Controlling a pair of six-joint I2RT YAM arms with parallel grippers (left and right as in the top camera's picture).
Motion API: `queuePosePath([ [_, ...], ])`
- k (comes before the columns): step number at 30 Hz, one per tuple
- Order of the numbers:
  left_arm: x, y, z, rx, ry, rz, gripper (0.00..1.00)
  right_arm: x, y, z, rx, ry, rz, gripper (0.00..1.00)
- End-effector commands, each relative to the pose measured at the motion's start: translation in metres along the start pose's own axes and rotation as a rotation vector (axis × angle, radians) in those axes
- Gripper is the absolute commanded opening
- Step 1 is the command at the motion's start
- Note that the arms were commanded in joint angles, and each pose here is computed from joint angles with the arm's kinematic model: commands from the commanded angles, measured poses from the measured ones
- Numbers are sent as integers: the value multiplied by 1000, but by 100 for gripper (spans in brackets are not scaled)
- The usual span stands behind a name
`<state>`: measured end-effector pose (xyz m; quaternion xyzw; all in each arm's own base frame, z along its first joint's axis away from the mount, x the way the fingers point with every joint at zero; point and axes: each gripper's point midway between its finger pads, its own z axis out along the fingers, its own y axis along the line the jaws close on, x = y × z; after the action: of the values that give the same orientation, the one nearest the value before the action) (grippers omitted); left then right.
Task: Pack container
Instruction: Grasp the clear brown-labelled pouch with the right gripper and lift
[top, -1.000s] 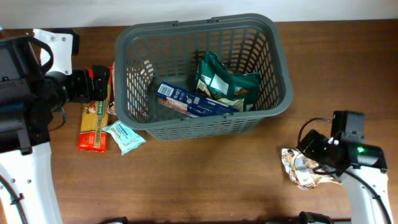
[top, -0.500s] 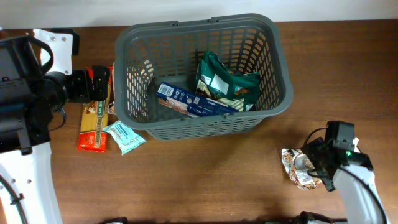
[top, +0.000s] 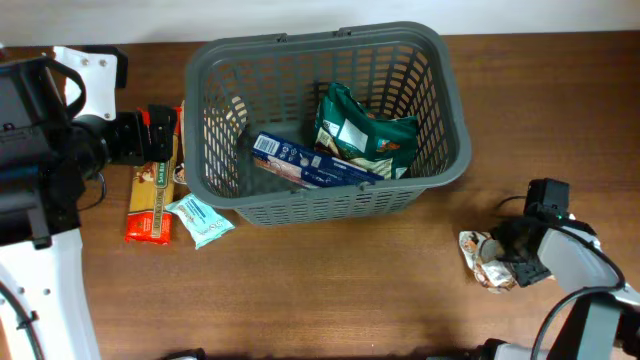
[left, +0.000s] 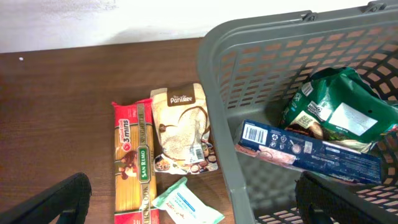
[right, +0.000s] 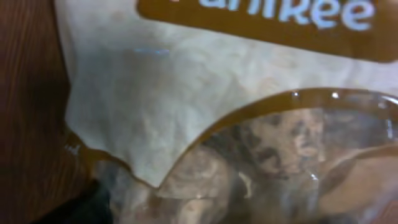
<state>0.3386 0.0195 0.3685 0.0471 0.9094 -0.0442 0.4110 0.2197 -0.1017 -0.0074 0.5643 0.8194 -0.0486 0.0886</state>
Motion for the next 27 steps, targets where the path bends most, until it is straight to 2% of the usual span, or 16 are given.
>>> queuePosePath([
  [1,-5,-2,-8,7,-26,-5,99,28,-26,24,90,97,-2,70],
  [8,-5,-2,-8,7,-26,-5,99,19,-16,22,63,74,2,52],
  [12,-5,-2,-8,7,-26,-5,99,7,-4,10,42,57,5,38],
  [18,-5,-2,-8,7,-26,-5,99,-25,24,-28,-7,15,7,34],
  [23,-5,-2,-8,7,-26,-5,99,-69,61,-97,-110,-81,-57,31],
  [27,-5,-2,-8,7,-26,-5,99,-98,100,-180,-280,-169,-132,31],
])
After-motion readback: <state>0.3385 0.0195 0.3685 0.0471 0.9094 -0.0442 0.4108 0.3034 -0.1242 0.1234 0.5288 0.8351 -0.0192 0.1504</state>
